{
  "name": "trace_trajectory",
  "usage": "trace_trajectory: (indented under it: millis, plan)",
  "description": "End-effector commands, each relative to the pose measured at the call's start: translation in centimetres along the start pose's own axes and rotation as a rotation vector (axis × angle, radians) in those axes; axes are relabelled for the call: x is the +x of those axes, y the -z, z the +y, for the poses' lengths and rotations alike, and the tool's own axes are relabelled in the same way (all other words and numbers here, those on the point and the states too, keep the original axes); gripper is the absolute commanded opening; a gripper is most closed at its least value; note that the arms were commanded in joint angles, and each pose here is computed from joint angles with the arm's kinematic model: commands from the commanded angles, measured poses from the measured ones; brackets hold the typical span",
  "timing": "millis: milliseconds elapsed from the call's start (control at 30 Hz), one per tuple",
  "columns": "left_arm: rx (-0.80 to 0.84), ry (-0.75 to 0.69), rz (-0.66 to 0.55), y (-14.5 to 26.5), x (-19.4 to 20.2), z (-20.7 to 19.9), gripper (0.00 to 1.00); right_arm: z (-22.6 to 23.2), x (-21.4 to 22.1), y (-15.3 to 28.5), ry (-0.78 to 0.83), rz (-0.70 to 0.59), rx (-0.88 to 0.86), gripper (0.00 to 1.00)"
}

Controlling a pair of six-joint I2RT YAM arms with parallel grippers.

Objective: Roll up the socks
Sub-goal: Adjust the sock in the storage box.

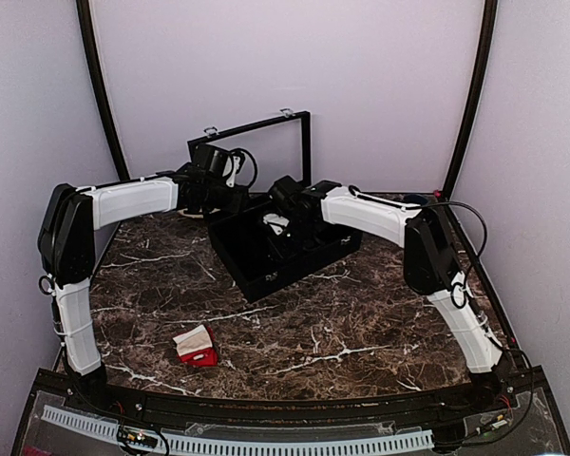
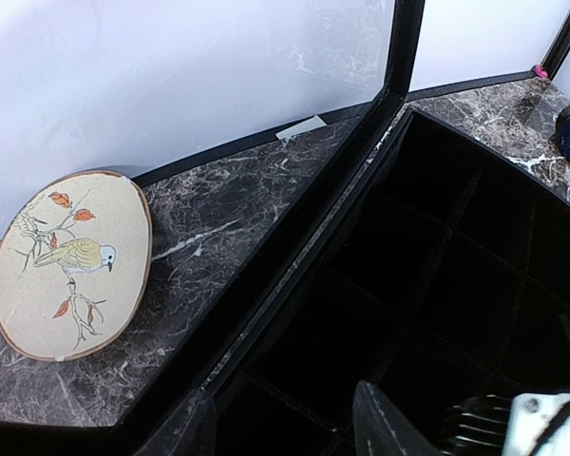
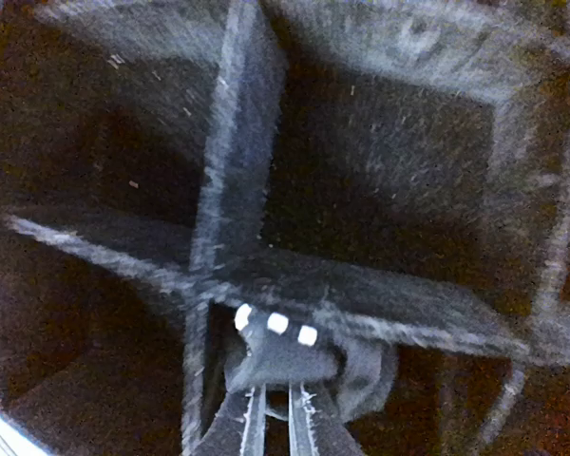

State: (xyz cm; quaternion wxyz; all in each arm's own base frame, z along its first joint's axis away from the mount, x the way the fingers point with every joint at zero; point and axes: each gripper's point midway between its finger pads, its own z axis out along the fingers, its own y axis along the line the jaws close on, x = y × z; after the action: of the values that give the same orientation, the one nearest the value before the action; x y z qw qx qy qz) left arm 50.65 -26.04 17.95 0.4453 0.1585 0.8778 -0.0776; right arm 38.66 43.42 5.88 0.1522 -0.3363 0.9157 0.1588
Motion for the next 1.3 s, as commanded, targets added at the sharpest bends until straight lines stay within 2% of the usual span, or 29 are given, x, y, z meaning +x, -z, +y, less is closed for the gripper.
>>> trace_trajectory:
  millis: [0,333,767,1267]
  plan:
    - [0.008,0.022,-0.046,0.8,-2.1,0.1,0.53,1.6,-4.5,6.1,0.035,-0.198,-0.023,0.11]
    - [0.011,0.027,-0.05,0.8,-2.2,0.0,0.53,1.0,-5.4,8.2,0.024,-0.256,0.021,0.11]
    - [0.049,0.02,-0.079,0.9,-2.8,-0.6,0.52,-1.0,-3.1,4.2,-0.012,-0.145,0.06,0.11]
    - [0.146,0.009,-0.196,3.6,-4.9,-2.2,0.53,-0.9,-0.5,0.7,-0.022,-0.047,0.012,0.11]
